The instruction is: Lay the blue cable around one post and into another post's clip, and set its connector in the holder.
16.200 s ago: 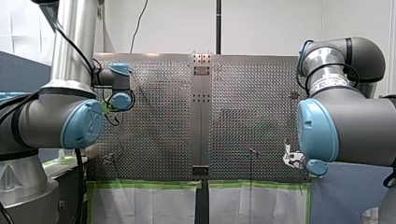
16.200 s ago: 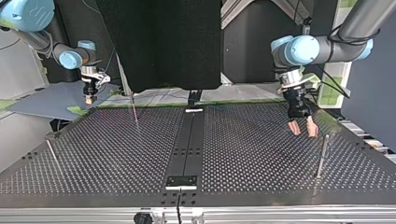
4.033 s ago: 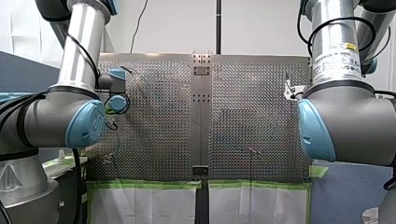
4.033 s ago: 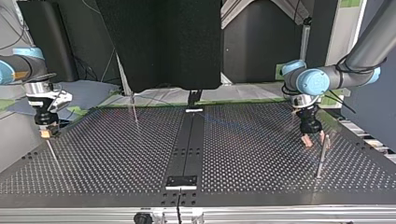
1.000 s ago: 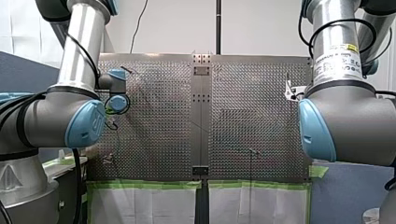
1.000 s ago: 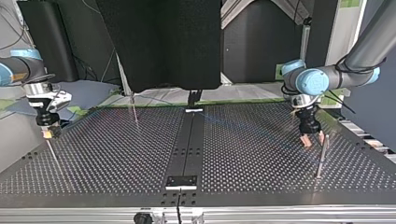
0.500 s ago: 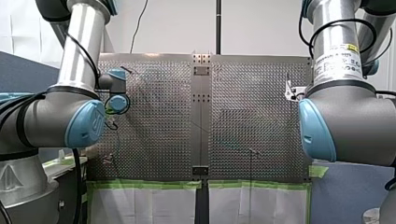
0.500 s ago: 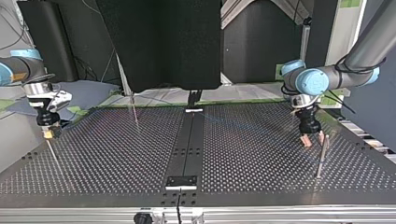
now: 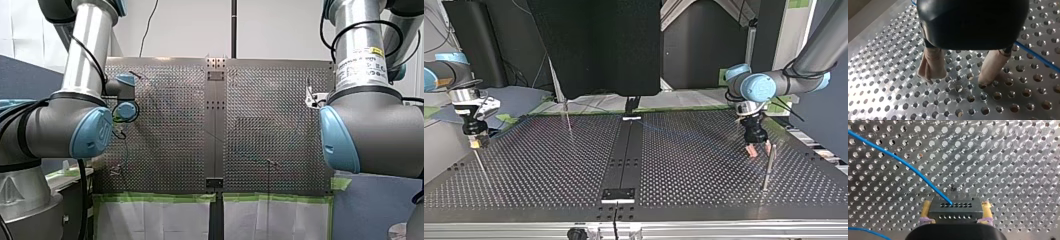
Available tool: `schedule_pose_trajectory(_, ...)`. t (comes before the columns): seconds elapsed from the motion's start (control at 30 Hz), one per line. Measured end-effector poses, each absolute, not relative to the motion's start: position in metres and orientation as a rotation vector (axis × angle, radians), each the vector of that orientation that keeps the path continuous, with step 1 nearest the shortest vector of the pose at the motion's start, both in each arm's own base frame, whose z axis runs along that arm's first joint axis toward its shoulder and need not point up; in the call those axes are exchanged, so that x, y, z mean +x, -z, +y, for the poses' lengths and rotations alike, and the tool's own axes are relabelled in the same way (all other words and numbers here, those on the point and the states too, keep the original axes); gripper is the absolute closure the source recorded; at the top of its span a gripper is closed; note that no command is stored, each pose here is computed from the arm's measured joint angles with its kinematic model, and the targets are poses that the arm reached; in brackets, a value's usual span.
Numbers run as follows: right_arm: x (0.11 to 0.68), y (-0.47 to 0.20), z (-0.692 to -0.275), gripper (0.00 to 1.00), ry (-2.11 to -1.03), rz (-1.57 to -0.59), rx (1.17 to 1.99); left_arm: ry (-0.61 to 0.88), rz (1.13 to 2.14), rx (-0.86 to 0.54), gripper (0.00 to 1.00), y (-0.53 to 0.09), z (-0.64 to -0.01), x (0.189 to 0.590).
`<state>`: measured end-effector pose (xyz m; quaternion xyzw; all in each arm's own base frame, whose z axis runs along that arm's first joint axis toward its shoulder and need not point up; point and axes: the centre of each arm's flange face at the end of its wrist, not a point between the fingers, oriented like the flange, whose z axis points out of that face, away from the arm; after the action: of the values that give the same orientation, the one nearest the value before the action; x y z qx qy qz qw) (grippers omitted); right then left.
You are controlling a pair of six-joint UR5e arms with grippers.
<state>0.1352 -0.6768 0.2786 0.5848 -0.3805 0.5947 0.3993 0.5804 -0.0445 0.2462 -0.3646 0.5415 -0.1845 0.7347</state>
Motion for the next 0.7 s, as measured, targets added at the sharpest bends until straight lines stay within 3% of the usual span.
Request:
schedule_pose_trajectory(0.33,0.1335,-0.2785,-0.6778,0.16,-1.504,-0.960,1.474,0.406,1.190,-0.801,0.02,-0.2465,-0.0446,0.5802)
schedule_pose_trajectory(0.47,0.1334,-0.2788,-0.6781,0.12,-1.505,-0.958,1.473,0.405,1.191,-0.802,0.02,-0.2462,-0.0446,0.5801)
schedule_pose_trajectory(0.53,0.1336,-0.2789,-0.6781,0.05,-1.505,-0.957,1.473,0.405,1.191,-0.802,0.02,-0.2458,-0.0446,0.5801)
schedule_pose_trajectory(0.7,0.1334,-0.2787,-0.6783,0.05,-1.505,-0.956,1.472,0.405,1.192,-0.802,0.02,-0.2458,-0.0448,0.5800)
